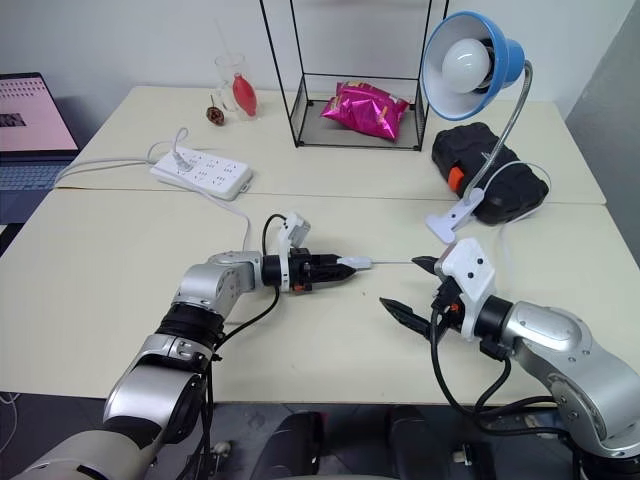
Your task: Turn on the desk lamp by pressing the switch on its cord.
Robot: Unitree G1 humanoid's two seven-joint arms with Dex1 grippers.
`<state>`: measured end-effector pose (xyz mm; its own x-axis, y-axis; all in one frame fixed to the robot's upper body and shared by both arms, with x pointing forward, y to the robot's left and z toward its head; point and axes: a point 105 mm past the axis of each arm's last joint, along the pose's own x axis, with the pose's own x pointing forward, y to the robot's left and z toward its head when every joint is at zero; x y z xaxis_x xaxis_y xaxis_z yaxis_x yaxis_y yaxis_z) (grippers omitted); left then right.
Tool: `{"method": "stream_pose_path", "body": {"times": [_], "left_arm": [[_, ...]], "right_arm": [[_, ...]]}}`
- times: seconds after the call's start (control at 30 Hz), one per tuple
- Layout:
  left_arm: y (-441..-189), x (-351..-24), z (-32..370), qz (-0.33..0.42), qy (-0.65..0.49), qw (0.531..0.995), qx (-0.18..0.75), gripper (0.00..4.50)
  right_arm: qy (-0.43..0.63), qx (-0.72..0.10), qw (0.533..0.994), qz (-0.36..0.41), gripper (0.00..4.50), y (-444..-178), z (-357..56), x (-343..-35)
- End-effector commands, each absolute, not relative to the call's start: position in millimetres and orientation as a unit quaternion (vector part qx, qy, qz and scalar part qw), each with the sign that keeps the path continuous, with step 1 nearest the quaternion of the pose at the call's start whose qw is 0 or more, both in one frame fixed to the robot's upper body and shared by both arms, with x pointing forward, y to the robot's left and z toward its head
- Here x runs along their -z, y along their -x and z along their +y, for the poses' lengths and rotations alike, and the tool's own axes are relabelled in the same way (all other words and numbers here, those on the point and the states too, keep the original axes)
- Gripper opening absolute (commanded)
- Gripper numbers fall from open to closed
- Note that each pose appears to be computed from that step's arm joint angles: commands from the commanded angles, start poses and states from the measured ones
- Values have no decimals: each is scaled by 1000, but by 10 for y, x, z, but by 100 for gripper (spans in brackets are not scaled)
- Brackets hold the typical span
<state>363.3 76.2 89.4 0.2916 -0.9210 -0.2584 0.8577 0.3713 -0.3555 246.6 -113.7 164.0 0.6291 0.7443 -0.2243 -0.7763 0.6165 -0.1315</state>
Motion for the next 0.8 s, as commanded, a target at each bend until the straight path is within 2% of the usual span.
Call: {"method": "stream_pose_path", "body": {"times": [0.03, 0.1, 0.2, 0.33, 0.43, 0.63, 0.8], "left_arm": [[-3615, -964, 733, 186, 42, 798, 572, 131], [-3607, -1013, 721, 164, 20, 801, 576, 110], [-3625, -1100, 710, 130, -1, 812, 570, 110], [-3671, -1383, 683, 31, -72, 832, 549, 110], [-3677, -1515, 665, -4, -80, 840, 536, 110], [-3587, -1734, 635, -51, -82, 845, 527, 110], [-3512, -1760, 632, -54, -86, 841, 531, 110]], "right_arm": [[113, -429, 895, 44, 450, -2442, -1068, -1772], [107, -420, 900, 41, 450, -2466, -1073, -1787], [90, -413, 906, 40, 450, -2484, -1066, -1789], [-29, -385, 920, 66, 450, -2494, -1029, -1707], [-98, -361, 922, 103, 450, -2498, -1011, -1608], [-323, -314, 885, 119, 450, -2679, -775, -1622], [-400, -296, 857, 135, 450, -2859, -654, -1636]]}}
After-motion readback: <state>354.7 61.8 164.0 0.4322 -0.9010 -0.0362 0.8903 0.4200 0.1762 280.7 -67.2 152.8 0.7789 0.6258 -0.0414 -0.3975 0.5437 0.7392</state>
